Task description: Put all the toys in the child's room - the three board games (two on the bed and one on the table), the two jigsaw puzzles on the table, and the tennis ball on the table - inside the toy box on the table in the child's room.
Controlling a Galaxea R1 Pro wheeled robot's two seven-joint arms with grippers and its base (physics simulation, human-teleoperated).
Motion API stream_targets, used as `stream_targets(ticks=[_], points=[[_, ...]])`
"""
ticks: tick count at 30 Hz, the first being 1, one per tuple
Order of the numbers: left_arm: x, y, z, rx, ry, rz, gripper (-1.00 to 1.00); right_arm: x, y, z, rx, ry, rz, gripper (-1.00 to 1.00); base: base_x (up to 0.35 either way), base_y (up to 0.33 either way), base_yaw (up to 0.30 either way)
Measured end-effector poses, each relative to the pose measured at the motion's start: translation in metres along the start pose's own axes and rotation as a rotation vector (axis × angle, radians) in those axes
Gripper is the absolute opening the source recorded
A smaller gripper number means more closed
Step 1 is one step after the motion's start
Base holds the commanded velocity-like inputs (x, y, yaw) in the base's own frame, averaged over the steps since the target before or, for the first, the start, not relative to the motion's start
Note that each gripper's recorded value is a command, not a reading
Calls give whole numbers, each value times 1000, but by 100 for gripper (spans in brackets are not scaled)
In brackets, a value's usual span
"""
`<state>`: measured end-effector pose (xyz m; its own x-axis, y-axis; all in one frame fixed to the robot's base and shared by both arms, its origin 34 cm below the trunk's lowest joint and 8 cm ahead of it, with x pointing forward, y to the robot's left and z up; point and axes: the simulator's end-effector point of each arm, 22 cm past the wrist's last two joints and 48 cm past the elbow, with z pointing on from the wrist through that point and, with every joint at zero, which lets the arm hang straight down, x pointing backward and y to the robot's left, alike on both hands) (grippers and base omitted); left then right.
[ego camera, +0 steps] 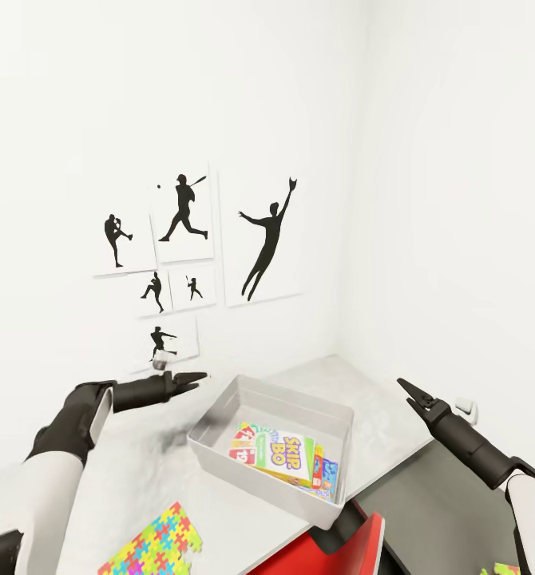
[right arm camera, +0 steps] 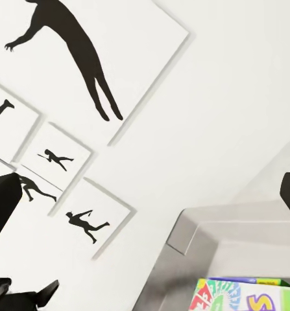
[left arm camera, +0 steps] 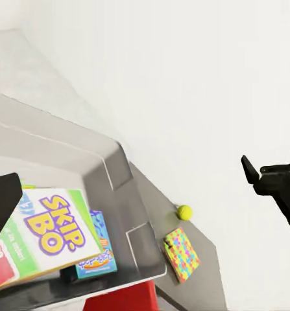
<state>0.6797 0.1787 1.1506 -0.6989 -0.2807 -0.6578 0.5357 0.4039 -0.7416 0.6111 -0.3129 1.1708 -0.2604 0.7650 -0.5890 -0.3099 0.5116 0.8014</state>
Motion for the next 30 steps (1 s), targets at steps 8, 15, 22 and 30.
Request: stream_targets(ticks=[8,15,22,30], points=[[-25,-23,-69,119,-25,56,100,0,1,0,-3,-1,2,100,-6,3,-1],[-32,-24,-87,119,-31,75,100,0,2,0,-7,-2,2,100,-136,117,-102],[-33,-27,-90,117,-31,86,100,-1,6,0,-14,-6,-1,100,-213,198,-190],[-35,-31,-91,119,-34,93,100,0,9,0,-18,-9,-3,100,-229,183,-153]])
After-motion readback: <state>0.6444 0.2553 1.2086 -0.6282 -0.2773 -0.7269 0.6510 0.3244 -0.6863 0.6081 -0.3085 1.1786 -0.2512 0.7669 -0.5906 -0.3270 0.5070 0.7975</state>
